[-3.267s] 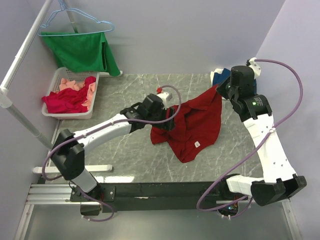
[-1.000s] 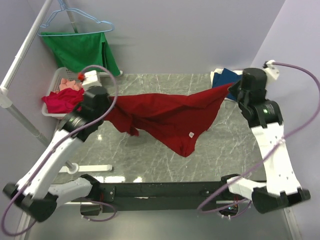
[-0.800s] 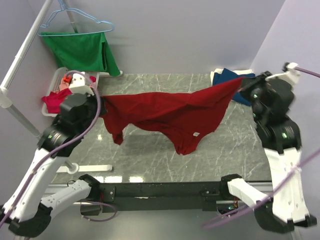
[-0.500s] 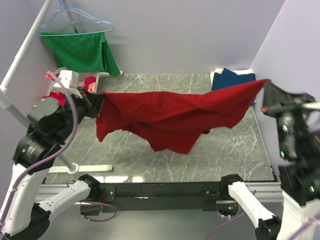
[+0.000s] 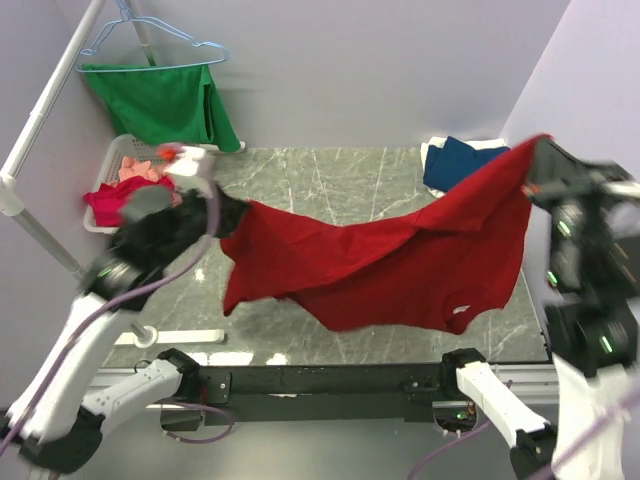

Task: Fold and stack the t-shirts
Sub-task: Flatten the tshirt out

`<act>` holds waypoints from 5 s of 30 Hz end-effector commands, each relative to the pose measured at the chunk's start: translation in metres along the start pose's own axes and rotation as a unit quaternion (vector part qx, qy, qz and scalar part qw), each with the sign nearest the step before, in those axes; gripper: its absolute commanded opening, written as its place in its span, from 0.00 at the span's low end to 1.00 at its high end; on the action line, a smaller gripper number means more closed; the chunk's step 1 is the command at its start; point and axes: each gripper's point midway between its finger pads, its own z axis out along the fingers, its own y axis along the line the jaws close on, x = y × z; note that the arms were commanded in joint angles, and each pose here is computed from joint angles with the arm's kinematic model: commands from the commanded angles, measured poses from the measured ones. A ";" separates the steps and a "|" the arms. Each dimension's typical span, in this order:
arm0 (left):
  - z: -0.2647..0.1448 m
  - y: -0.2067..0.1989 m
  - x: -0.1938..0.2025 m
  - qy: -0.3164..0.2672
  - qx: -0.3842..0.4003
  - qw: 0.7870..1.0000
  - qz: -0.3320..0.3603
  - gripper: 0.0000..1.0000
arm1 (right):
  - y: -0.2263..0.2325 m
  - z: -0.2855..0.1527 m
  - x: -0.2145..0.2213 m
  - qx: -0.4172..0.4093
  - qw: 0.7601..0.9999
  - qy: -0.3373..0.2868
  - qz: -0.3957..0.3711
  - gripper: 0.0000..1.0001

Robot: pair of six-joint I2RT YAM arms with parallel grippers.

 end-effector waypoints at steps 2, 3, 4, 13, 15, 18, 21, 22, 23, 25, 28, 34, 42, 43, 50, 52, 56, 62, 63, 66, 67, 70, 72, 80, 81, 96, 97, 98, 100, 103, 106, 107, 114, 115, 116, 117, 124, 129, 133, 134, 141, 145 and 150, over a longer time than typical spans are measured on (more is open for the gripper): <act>0.075 0.038 0.100 0.127 -0.067 0.989 -0.033 0.28 | -0.070 0.074 0.130 0.141 0.984 0.101 -0.034 0.00; 0.084 0.054 0.110 0.135 -0.109 0.984 -0.031 0.27 | -0.084 0.085 0.161 0.159 0.978 0.129 -0.044 0.00; 0.100 0.067 0.137 0.172 -0.143 0.974 -0.046 0.26 | -0.092 0.090 0.182 0.170 0.974 0.143 -0.035 0.00; 0.182 0.098 0.216 0.274 -0.222 0.932 -0.079 0.01 | -0.156 0.119 0.332 0.250 0.934 0.254 -0.034 0.00; 0.187 0.088 0.209 0.267 -0.198 0.939 -0.083 0.03 | -0.168 0.123 0.352 0.268 0.925 0.267 -0.045 0.00; 0.178 0.076 0.203 0.274 -0.166 0.944 -0.083 0.11 | -0.177 0.130 0.371 0.282 0.915 0.284 -0.056 0.00; 0.159 0.061 0.205 0.299 -0.130 0.942 -0.081 0.25 | -0.187 0.133 0.387 0.302 0.903 0.299 -0.063 0.00; 0.145 0.058 0.204 0.309 -0.130 0.939 -0.077 0.29 | -0.187 0.134 0.390 0.302 0.901 0.304 -0.062 0.00; 0.135 0.052 0.212 0.325 -0.121 0.935 -0.074 0.34 | -0.191 0.132 0.396 0.307 0.897 0.311 -0.065 0.00; 0.115 0.045 0.210 0.330 -0.119 0.933 -0.078 0.48 | -0.193 0.130 0.401 0.311 0.894 0.316 -0.063 0.00; 0.085 0.029 0.225 0.355 -0.107 0.923 -0.108 0.58 | -0.195 0.127 0.406 0.314 0.890 0.324 -0.063 0.00; 0.040 -0.001 0.278 0.413 -0.095 0.894 -0.147 0.60 | -0.200 0.114 0.416 0.323 0.878 0.348 -0.063 0.00; 0.003 -0.028 0.329 0.459 -0.071 0.867 -0.182 0.60 | -0.205 0.089 0.421 0.325 0.864 0.377 -0.073 0.00; -0.001 -0.026 0.336 0.462 -0.076 0.864 -0.183 0.60 | -0.205 0.084 0.420 0.323 0.864 0.379 -0.074 0.00; -0.007 -0.043 0.350 0.469 -0.046 0.863 -0.183 0.63 | -0.207 0.063 0.425 0.323 0.858 0.394 -0.071 0.00; -0.006 -0.046 0.354 0.475 -0.045 0.861 -0.176 0.63 | -0.207 0.060 0.424 0.323 0.858 0.394 -0.072 0.00; 0.000 -0.053 0.362 0.478 -0.039 0.863 -0.161 0.63 | -0.205 0.058 0.420 0.319 0.860 0.391 -0.075 0.00; 0.008 -0.053 0.373 0.481 -0.052 0.862 -0.149 0.63 | -0.206 0.054 0.415 0.321 0.859 0.390 -0.082 0.00; 0.010 -0.053 0.373 0.479 -0.055 0.864 -0.148 0.63 | -0.206 0.054 0.414 0.321 0.859 0.389 -0.083 0.00; 0.017 -0.054 0.370 0.471 -0.056 0.868 -0.145 0.62 | -0.207 0.052 0.415 0.321 0.858 0.392 -0.084 0.00; 0.018 -0.055 0.369 0.471 -0.057 0.869 -0.144 0.62 | -0.206 0.052 0.415 0.320 0.858 0.392 -0.085 0.00; 0.023 -0.056 0.367 0.469 -0.059 0.870 -0.139 0.61 | -0.207 0.052 0.416 0.321 0.857 0.394 -0.085 0.00; 0.027 -0.056 0.365 0.464 -0.061 0.873 -0.135 0.60 | -0.206 0.053 0.415 0.321 0.858 0.392 -0.085 0.00; 0.030 -0.057 0.368 0.470 -0.060 0.872 -0.127 0.53 | -0.208 0.052 0.410 0.328 0.857 0.387 -0.094 0.00; 0.030 -0.056 0.368 0.470 -0.063 0.871 -0.126 0.53 | -0.210 0.051 0.410 0.328 0.856 0.387 -0.096 0.00; 0.023 -0.049 0.375 0.482 -0.074 0.865 -0.118 0.30 | -0.208 0.050 0.401 0.333 0.861 0.374 -0.091 0.00; 0.023 -0.048 0.376 0.482 -0.075 0.865 -0.117 0.32 | -0.209 0.050 0.400 0.334 0.861 0.373 -0.091 0.00; 0.023 -0.049 0.377 0.484 -0.074 0.864 -0.116 0.34 | -0.209 0.049 0.401 0.335 0.860 0.375 -0.091 0.00; 0.022 -0.048 0.381 0.490 -0.074 0.862 -0.112 0.35 | -0.210 0.048 0.400 0.336 0.859 0.374 -0.090 0.00; 0.023 -0.048 0.385 0.494 -0.076 0.859 -0.107 0.35 | -0.210 0.047 0.400 0.337 0.860 0.373 -0.090 0.00; 0.022 -0.048 0.391 0.500 -0.075 0.856 -0.102 0.28 | -0.211 0.046 0.399 0.339 0.859 0.373 -0.092 0.00; 0.022 -0.046 0.393 0.503 -0.078 0.855 -0.100 0.19 | -0.209 0.047 0.397 0.336 0.860 0.372 -0.091 0.00; 0.027 -0.033 0.353 0.454 -0.126 0.879 -0.076 0.01 | -0.202 0.052 0.370 0.348 0.862 0.354 -0.102 0.00; 0.025 -0.020 0.344 0.441 -0.157 0.881 -0.064 0.01 | -0.203 0.054 0.361 0.354 0.863 0.343 -0.110 0.00; 0.031 -0.026 0.322 0.416 -0.154 0.894 -0.070 0.01 | -0.198 0.059 0.351 0.352 0.868 0.332 -0.110 0.00; 0.033 -0.023 0.310 0.402 -0.162 0.898 -0.071 0.01 | -0.194 0.059 0.339 0.350 0.872 0.324 -0.112 0.00; 0.043 0.031 0.172 0.233 -0.266 0.930 -0.103 0.01 | -0.163 0.064 0.265 0.324 0.903 0.261 -0.103 0.00; 0.039 0.058 0.068 0.089 -0.290 0.945 -0.120 0.01 | -0.139 0.059 0.209 0.302 0.924 0.218 -0.091 0.00; 0.030 0.069 0.013 0.017 -0.297 0.949 -0.104 0.01 | -0.117 0.055 0.163 0.269 0.943 0.178 -0.084 0.00; 0.028 0.068 -0.004 -0.002 -0.293 0.950 -0.103 0.01 | -0.112 0.054 0.155 0.261 0.946 0.172 -0.085 0.00; 0.009 0.064 -0.092 -0.102 -0.283 0.949 -0.091 0.01 | -0.070 0.044 0.078 0.193 0.971 0.114 -0.079 0.00; -0.001 0.058 -0.130 -0.148 -0.273 0.947 -0.085 0.01 | -0.043 0.037 0.027 0.156 0.982 0.073 -0.080 0.00; -0.017 0.050 -0.165 -0.201 -0.254 0.942 -0.083 0.01 | -0.021 0.026 -0.014 0.119 0.989 0.042 -0.082 0.00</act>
